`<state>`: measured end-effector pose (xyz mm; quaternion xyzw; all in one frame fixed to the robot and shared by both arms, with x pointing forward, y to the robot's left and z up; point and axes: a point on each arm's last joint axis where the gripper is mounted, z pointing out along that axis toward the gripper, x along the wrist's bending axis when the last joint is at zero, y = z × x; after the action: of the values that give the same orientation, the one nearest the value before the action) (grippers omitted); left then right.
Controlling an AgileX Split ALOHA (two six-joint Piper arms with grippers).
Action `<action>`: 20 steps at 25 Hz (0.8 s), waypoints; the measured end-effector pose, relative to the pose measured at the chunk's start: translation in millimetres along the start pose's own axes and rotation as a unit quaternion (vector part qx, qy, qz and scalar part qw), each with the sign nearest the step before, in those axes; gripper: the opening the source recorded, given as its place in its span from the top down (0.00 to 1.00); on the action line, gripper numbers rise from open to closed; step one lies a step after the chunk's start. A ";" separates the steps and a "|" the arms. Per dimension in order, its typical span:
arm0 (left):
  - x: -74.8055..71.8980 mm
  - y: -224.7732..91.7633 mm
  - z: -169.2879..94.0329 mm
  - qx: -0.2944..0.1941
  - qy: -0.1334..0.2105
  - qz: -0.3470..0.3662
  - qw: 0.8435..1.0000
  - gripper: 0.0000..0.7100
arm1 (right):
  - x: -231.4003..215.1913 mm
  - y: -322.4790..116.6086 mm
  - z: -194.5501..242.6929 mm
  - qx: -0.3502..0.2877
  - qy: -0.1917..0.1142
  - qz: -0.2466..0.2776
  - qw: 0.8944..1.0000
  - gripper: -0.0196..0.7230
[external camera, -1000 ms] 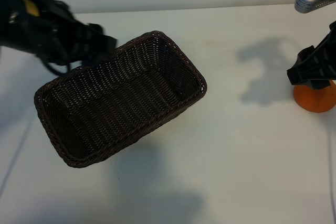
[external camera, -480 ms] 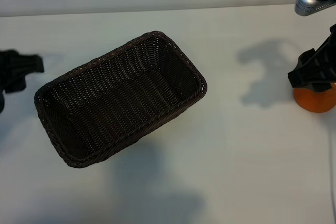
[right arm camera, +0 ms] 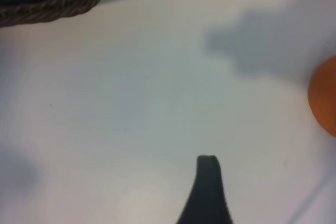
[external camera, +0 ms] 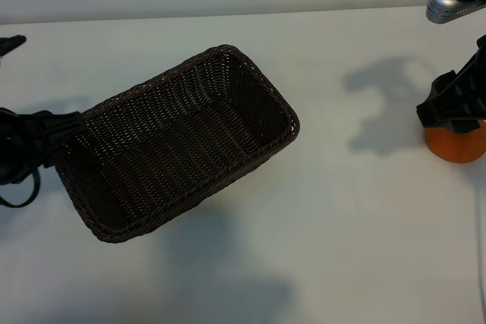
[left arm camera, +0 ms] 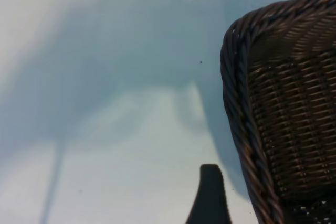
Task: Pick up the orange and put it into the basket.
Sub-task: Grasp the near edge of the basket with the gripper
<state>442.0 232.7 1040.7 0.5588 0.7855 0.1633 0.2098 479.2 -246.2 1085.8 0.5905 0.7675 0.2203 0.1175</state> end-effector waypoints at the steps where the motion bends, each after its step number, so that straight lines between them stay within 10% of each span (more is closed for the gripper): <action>1: -0.8 -0.5 3.1 0.003 0.001 -0.003 1.000 0.18 | 0.0 0.0 0.0 0.000 0.000 -0.002 1.000 0.22; 20: 14.8 -28.8 47.5 0.032 0.009 -0.059 0.998 0.18 | 0.1 -0.7 0.0 0.004 0.001 -0.009 1.000 0.22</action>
<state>438.7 238.5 983.6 0.5165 0.8237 0.1303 0.1942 478.5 -246.3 1085.4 0.5842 0.7734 0.2167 0.1165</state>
